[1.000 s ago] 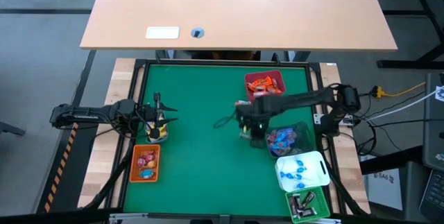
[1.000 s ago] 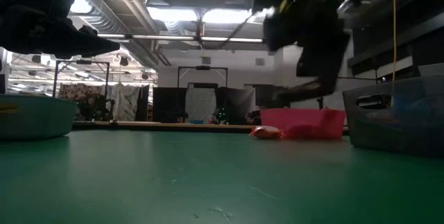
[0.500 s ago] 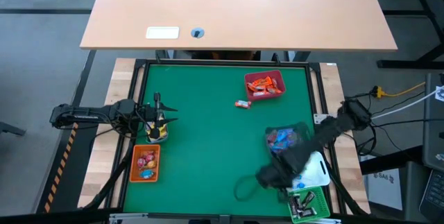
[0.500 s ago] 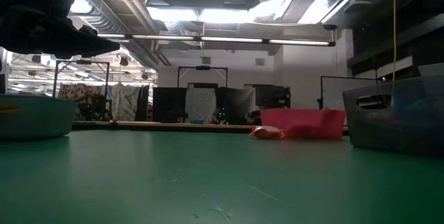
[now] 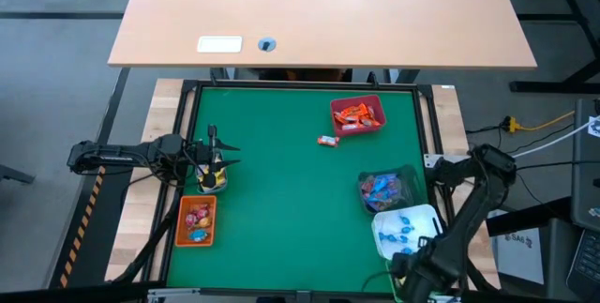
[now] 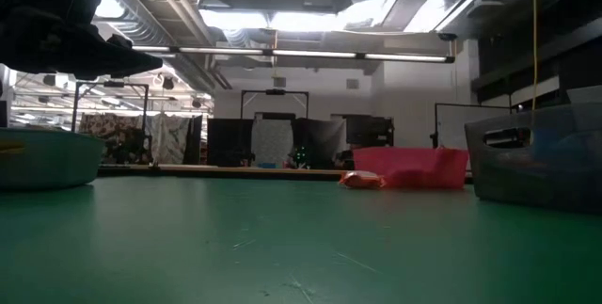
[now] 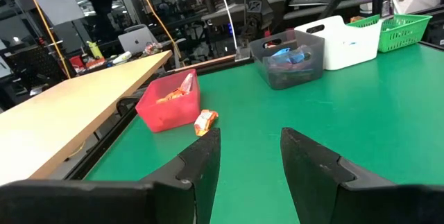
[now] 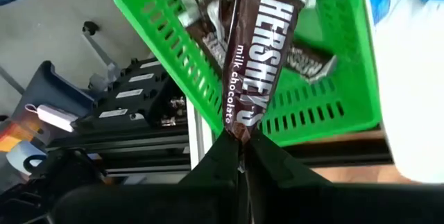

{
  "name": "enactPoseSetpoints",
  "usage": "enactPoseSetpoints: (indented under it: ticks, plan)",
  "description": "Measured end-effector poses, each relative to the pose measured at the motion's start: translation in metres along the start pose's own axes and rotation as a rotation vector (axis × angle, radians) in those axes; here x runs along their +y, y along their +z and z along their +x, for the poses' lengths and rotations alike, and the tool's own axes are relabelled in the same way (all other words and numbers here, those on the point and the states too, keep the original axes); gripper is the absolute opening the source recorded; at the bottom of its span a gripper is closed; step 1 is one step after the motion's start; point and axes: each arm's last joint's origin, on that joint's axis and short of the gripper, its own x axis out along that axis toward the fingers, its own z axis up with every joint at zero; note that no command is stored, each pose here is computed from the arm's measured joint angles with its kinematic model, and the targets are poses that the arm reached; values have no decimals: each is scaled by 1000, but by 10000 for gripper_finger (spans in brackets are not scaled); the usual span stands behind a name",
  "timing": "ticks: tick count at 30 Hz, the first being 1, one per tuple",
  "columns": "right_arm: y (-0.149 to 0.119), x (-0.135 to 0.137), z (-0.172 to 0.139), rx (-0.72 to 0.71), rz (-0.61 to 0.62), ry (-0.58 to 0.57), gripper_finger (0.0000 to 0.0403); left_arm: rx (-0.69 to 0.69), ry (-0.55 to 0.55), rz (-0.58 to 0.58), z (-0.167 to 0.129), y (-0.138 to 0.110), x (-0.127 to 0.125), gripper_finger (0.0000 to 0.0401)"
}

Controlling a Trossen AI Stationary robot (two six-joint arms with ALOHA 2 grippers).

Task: Sort candy
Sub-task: Put the brown chocolate bar into the green bin

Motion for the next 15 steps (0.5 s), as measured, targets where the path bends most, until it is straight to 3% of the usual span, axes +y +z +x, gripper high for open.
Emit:
enactPoseSetpoints:
  ticks: [8, 15]
  plan:
    - [-10, 1, 5, -1, 54, -24, 18, 0, 0, 0, 0, 0, 0, 141]
    - [-8, -2, 4, -38, 70, -60, 100, 0, 0, 0, 0, 0, 0, 141]
